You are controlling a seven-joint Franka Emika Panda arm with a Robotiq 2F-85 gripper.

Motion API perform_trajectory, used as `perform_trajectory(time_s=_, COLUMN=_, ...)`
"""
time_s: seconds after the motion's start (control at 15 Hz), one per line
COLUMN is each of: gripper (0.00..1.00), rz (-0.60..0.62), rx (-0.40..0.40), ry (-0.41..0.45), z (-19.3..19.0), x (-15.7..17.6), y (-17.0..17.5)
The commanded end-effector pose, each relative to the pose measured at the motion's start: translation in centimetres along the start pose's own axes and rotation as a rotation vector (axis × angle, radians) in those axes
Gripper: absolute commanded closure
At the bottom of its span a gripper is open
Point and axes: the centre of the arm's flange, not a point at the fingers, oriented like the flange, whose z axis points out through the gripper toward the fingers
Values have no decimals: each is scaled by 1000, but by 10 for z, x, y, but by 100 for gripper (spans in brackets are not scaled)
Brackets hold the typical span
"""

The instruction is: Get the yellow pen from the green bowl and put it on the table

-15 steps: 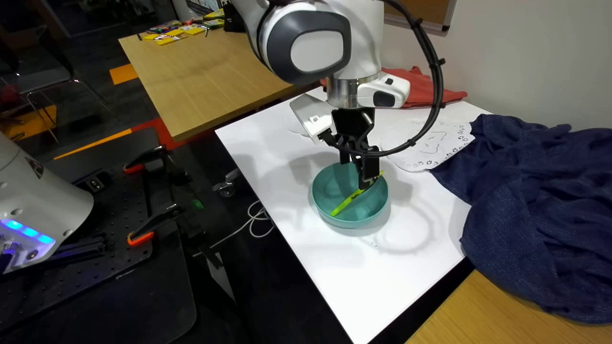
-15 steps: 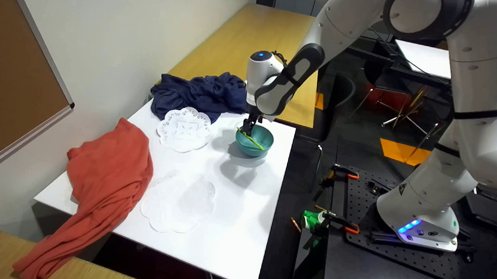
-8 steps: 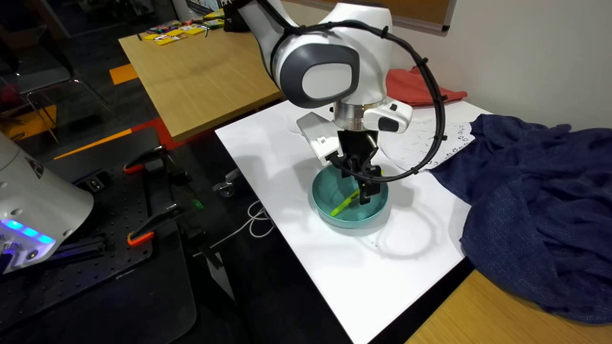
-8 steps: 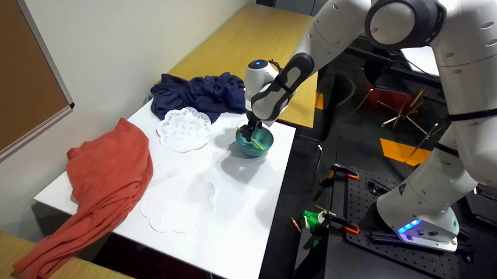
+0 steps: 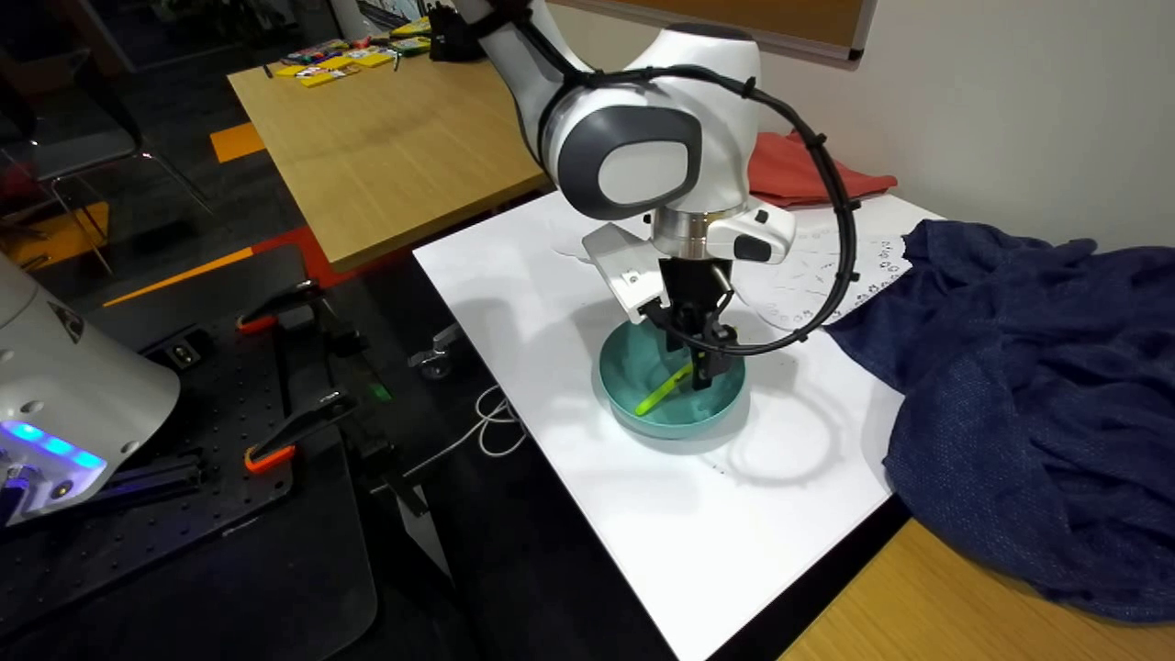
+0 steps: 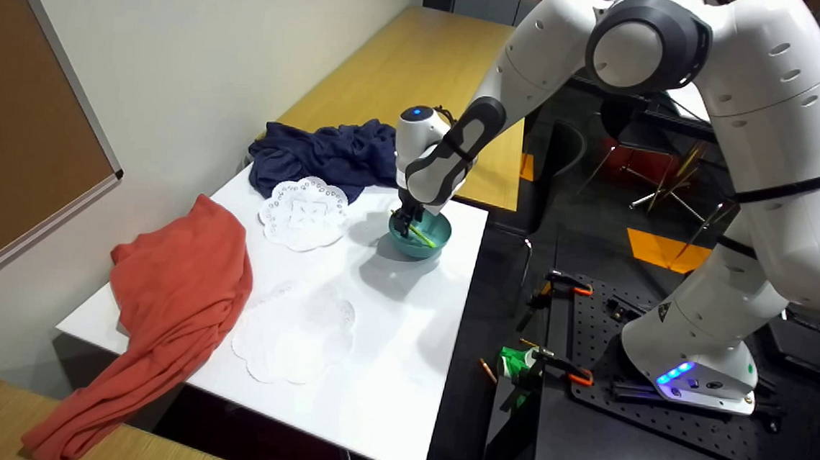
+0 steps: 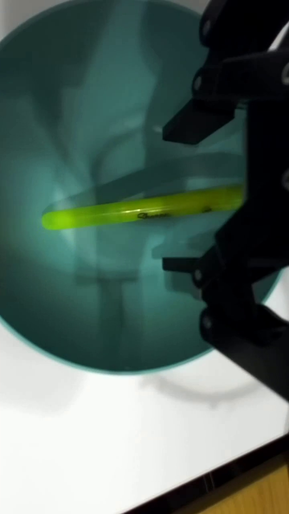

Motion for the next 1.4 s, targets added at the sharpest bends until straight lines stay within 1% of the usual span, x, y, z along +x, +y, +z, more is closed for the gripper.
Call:
perform_trajectory(time_s=0.0, gripper=57, rz=0, rx=30, ry=-11, z=1, x=10, y=3)
perform_trajectory(time_s=0.07, gripper=66, rz=3, rx=32, ry=-9, z=2, x=11, y=3)
perform_trajectory(time_s=0.2, gripper=80, rz=10, rx=35, ry=-6, z=2, x=11, y=4)
perform_trajectory(time_s=0.27, gripper=88, rz=13, rx=36, ry=-5, z=2, x=11, y=5)
perform_trajectory(time_s=0.4, gripper=100, rz=18, rx=38, ry=-3, z=2, x=10, y=6)
perform_trajectory(time_s=0.47, gripper=100, rz=20, rx=35, ry=-2, z=2, x=9, y=7)
perform_trajectory(time_s=0.53, gripper=96, rz=22, rx=31, ry=0, z=1, x=8, y=7)
perform_trajectory(time_s=0.73, gripper=96, rz=47, rx=12, ry=30, z=-14, x=-4, y=6)
perform_trajectory(time_s=0.87, gripper=96, rz=61, rx=-3, ry=67, z=-30, x=-13, y=7)
perform_trajectory(time_s=1.13, gripper=96, rz=91, rx=-56, ry=170, z=-75, x=-32, y=9)
perform_trajectory(time_s=1.33, gripper=96, rz=95, rx=-101, ry=237, z=-113, x=-46, y=0)
